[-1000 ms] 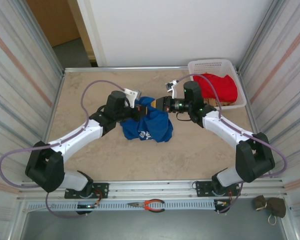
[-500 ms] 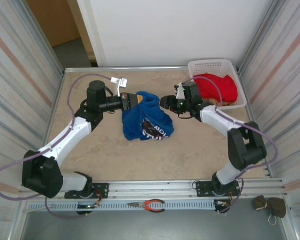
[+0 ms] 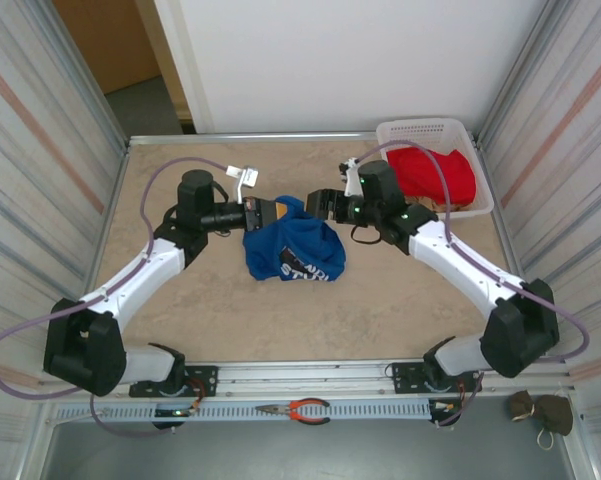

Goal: Fold the inside-out t-shirt

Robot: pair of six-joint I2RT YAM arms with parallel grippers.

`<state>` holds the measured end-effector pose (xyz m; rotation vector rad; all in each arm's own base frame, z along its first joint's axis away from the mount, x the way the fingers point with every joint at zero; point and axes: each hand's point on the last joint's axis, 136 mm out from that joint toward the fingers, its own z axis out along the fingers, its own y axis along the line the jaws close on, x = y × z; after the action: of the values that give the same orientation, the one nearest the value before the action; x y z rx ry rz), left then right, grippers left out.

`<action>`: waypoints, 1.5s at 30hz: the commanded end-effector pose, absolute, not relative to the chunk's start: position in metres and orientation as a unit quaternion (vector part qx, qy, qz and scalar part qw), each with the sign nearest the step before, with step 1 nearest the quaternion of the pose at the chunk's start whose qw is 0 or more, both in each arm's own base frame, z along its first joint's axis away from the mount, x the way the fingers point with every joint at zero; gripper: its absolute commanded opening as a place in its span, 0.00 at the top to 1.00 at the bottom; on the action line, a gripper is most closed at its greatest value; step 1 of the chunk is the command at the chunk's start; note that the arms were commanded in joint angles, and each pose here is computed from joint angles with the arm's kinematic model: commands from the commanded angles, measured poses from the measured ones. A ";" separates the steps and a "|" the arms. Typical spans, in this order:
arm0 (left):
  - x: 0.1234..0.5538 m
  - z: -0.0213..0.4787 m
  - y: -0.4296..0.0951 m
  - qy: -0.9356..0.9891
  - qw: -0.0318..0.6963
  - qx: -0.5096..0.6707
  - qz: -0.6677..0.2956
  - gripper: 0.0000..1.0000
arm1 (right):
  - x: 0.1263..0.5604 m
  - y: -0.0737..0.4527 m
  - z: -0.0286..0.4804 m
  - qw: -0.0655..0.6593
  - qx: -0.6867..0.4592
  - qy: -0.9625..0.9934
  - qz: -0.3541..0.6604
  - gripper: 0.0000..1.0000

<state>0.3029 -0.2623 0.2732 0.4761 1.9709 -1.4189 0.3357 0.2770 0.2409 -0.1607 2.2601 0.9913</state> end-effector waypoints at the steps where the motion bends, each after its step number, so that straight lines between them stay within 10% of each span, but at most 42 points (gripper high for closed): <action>1: 0.296 0.289 -0.263 0.732 0.346 0.206 -0.549 1.00 | 0.336 0.288 0.225 0.313 -0.084 0.877 0.353 0.26; 12: 0.294 0.287 -0.262 0.735 0.347 0.203 -0.546 1.00 | 0.354 0.310 0.150 0.252 -0.065 0.905 0.337 0.23; 21: 0.319 0.232 -0.236 0.793 0.353 0.108 -0.485 1.00 | 0.340 0.305 0.229 0.272 -0.081 0.831 0.479 1.00; 27: 0.350 0.181 -0.219 0.839 0.331 0.040 -0.431 0.98 | 0.295 0.317 0.290 0.273 -0.167 0.754 0.574 1.00; 33: 0.347 0.187 -0.247 0.833 0.324 0.101 -0.437 0.41 | 0.260 0.340 0.310 0.249 -0.263 0.690 0.627 1.00; 45: 0.289 0.243 -0.219 0.791 0.411 0.104 -0.442 0.33 | 0.293 0.308 0.292 0.279 -0.199 0.721 0.603 1.00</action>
<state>0.2949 -0.2222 0.2360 0.2628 2.0293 -1.1058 0.2971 0.3102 0.2817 -0.5189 1.9759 1.6044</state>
